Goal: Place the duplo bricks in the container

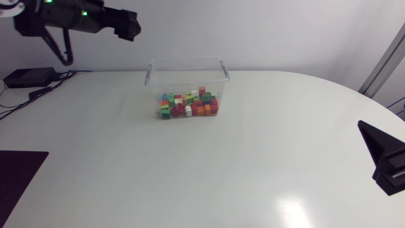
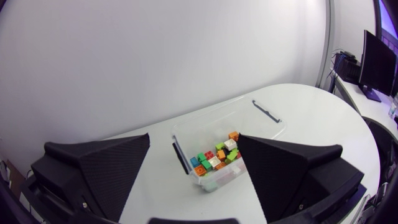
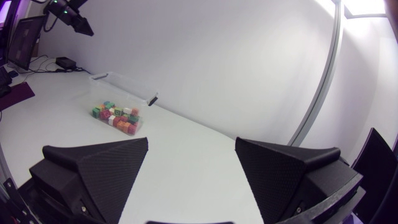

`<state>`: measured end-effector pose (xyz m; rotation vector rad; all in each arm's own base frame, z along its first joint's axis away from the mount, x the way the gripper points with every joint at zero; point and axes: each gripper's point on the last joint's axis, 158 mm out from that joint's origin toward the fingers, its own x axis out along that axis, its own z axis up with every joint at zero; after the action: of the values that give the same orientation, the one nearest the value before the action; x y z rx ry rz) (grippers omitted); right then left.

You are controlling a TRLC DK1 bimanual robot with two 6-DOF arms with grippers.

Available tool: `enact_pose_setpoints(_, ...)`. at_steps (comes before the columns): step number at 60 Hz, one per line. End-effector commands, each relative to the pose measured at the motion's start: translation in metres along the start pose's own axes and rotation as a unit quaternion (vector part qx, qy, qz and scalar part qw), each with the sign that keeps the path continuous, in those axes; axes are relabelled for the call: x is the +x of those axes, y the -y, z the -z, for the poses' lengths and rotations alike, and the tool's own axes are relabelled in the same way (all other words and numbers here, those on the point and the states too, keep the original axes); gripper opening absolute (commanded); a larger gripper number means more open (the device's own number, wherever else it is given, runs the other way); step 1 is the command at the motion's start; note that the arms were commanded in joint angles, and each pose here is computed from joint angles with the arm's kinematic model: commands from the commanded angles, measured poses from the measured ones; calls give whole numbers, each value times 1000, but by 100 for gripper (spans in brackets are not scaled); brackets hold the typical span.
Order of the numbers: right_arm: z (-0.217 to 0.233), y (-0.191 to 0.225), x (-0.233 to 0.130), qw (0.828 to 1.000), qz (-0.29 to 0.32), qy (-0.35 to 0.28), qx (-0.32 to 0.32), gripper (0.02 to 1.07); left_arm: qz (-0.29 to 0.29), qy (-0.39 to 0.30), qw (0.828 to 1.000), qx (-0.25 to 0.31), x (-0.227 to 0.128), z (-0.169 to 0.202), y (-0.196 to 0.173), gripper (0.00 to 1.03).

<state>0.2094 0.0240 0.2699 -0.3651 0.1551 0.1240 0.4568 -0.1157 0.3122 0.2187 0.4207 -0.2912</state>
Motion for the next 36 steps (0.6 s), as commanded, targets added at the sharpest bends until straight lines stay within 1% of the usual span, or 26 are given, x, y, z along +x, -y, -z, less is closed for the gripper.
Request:
enact_pose_setpoints(1, 14, 5, -2, 1000, 19, -8, -10, 103, -2, -16, 1000, 9, -16, 24, -1, 99)
enact_pose_setpoints(6, 16, 10, -8, 999, 36, 4, -6, 103, -22, -11, 1000, 14, -42, 37, -8, 99)
enact_pose_setpoints(9, 14, 13, -15, 999, 44, 16, -2, 103, -30, 4, 999, 19, -62, 43, -11, 99)
enact_pose_setpoints(13, 14, 16, -19, 998, 51, 21, -1, 103, -48, 15, 999, 19, -78, 49, -19, 99)
enact_pose_setpoints(19, 22, 18, -20, 998, 61, 12, 2, 103, -67, 18, 997, 16, -99, 68, -27, 99)
enact_pose_setpoints(24, 29, 18, -19, 998, 65, 1, 8, 103, -75, 27, 997, 16, -111, 77, -28, 99)
enact_pose_setpoints(25, 31, 19, -19, 998, 67, -2, 11, 103, -81, 32, 996, 17, -119, 84, -29, 99)
enact_pose_setpoints(36, 35, 19, -17, 997, 69, -7, 27, 103, -109, 73, 991, 20, -155, 102, -31, 99)
